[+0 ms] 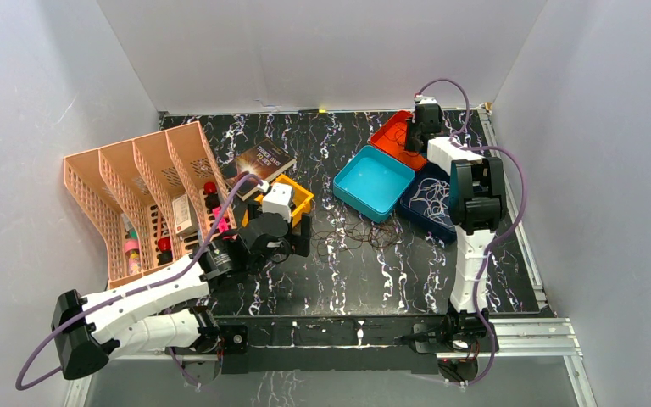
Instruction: Untangle the cables
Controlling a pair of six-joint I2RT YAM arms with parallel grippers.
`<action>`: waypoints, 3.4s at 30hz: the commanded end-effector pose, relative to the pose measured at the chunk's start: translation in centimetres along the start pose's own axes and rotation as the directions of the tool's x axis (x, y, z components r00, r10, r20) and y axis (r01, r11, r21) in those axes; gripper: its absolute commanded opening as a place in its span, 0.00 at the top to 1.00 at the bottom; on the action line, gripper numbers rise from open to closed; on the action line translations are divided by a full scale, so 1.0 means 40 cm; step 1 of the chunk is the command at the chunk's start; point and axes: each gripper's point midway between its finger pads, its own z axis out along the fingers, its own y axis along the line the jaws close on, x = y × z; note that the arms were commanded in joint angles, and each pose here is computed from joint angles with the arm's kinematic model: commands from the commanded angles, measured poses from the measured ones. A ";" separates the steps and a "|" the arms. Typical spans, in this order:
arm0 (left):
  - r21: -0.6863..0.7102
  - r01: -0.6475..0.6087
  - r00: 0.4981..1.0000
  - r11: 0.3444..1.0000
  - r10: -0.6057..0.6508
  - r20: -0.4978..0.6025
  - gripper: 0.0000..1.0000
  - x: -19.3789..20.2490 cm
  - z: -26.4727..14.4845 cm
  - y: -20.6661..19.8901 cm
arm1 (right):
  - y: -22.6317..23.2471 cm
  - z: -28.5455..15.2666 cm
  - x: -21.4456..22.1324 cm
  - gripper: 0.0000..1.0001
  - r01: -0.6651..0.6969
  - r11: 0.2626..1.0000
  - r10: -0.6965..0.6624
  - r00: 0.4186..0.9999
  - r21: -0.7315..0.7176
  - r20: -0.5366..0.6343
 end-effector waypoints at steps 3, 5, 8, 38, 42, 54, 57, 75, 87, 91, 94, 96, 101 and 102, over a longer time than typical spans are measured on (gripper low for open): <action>-0.003 0.000 1.000 1.000 0.000 -0.009 0.02 0.006 0.001 0.002 | 0.011 -0.087 -0.176 0.62 -0.009 1.000 0.014 0.986 -0.027 0.164; -0.003 -0.003 1.000 1.000 0.003 -0.010 0.02 0.005 0.003 0.000 | 0.016 -0.113 -0.208 0.58 -0.011 0.999 0.017 0.981 -0.036 0.193; -0.001 -0.004 1.000 1.000 0.004 -0.012 0.02 0.004 0.005 -0.003 | 0.016 -0.146 -0.239 0.52 -0.010 0.999 0.019 0.975 -0.039 0.220; -0.001 0.020 0.999 1.000 -0.020 -0.026 0.02 0.019 0.003 -0.002 | 0.171 -0.098 -0.182 0.70 -0.068 0.928 0.100 0.993 -0.367 0.069; -0.004 0.021 0.999 1.000 -0.021 -0.032 0.02 0.023 0.007 -0.003 | 0.149 -0.058 -0.134 0.73 -0.093 0.943 0.101 0.995 -0.321 0.009; -0.006 0.018 0.999 1.000 -0.018 -0.040 0.02 0.026 0.010 -0.004 | 0.042 -0.027 -0.094 0.74 -0.071 0.993 0.070 0.997 -0.093 -0.016; -0.005 0.021 0.999 1.000 -0.021 -0.040 0.02 0.029 0.010 -0.004 | 0.034 -0.051 -0.133 0.71 -0.063 0.995 0.066 0.997 -0.081 0.035; 0.011 0.025 0.998 1.000 -0.024 -0.054 0.02 0.033 0.019 -0.019 | 0.189 -0.243 -0.254 0.66 -0.045 0.893 0.123 0.982 -0.448 0.146; 0.043 0.038 0.995 0.998 -0.034 -0.093 0.02 0.048 0.037 -0.051 | 0.138 -0.359 -0.203 0.64 -0.197 0.916 0.240 0.967 -0.349 0.084; 0.075 0.046 0.990 0.996 -0.036 -0.133 0.02 0.063 0.053 -0.082 | 0.169 -0.455 -0.148 0.63 -0.236 0.893 0.284 0.956 -0.382 0.073; 0.103 0.059 0.985 0.993 -0.041 -0.166 0.02 0.085 0.073 -0.109 | 0.204 -0.525 -0.094 0.61 -0.213 0.892 0.263 0.962 -0.399 0.075; 0.116 0.063 0.982 0.991 -0.040 -0.185 0.02 0.096 0.086 -0.125 | 0.220 -0.568 -0.049 0.60 -0.190 0.896 0.237 0.969 -0.402 0.070; 0.149 0.062 0.978 0.987 -0.030 -0.208 0.03 0.108 0.118 -0.164 | 0.240 -0.668 0.074 0.59 -0.167 0.892 0.199 0.979 -0.419 0.033; 0.156 0.054 0.978 0.986 -0.020 -0.209 0.04 0.108 0.125 -0.171 | 0.236 -0.682 0.095 0.59 -0.170 0.893 0.198 0.980 -0.416 0.024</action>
